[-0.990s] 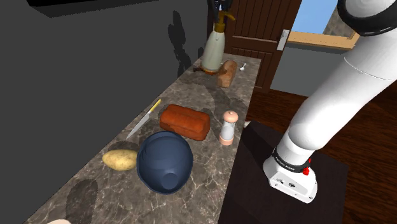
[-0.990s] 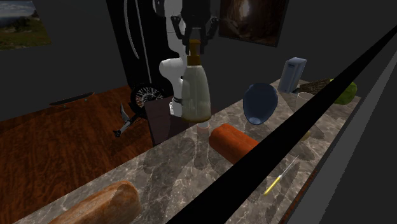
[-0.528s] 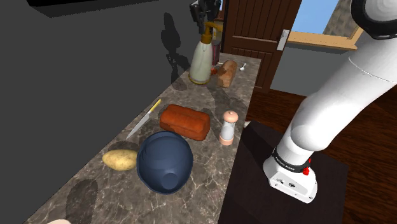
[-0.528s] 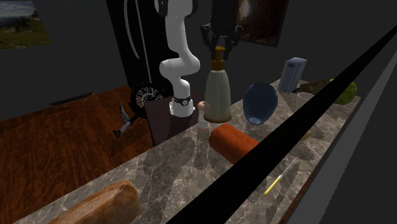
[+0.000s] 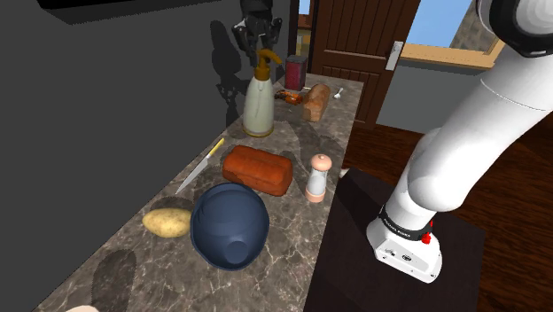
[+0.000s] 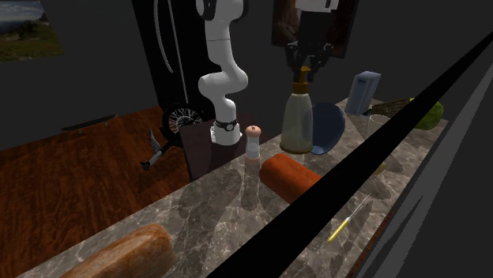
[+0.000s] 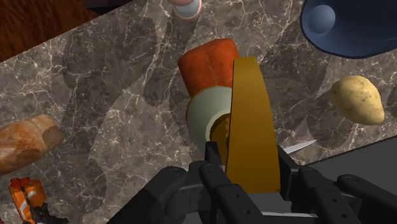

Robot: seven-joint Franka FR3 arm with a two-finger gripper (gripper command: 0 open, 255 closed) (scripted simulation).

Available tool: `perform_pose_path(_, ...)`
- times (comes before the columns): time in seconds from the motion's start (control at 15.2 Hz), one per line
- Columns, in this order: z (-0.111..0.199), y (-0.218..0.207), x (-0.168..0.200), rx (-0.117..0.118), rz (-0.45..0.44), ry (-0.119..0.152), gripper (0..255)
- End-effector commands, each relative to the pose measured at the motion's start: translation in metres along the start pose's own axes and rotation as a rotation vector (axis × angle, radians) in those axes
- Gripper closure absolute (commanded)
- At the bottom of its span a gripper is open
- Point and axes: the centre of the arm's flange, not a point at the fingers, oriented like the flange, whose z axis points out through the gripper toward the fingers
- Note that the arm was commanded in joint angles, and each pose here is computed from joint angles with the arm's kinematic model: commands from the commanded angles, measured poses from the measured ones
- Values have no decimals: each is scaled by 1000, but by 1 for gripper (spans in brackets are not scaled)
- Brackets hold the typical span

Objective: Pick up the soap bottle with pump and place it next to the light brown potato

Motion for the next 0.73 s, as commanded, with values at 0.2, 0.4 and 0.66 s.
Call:
perform_pose_path(0.2, 19, -64, -5, 0, 1, 1, 255)
perform_pose_path(0.4, 29, -102, -7, 0, 1, 1, 255)
perform_pose_path(0.66, 43, -153, -10, 0, 1, 1, 255)
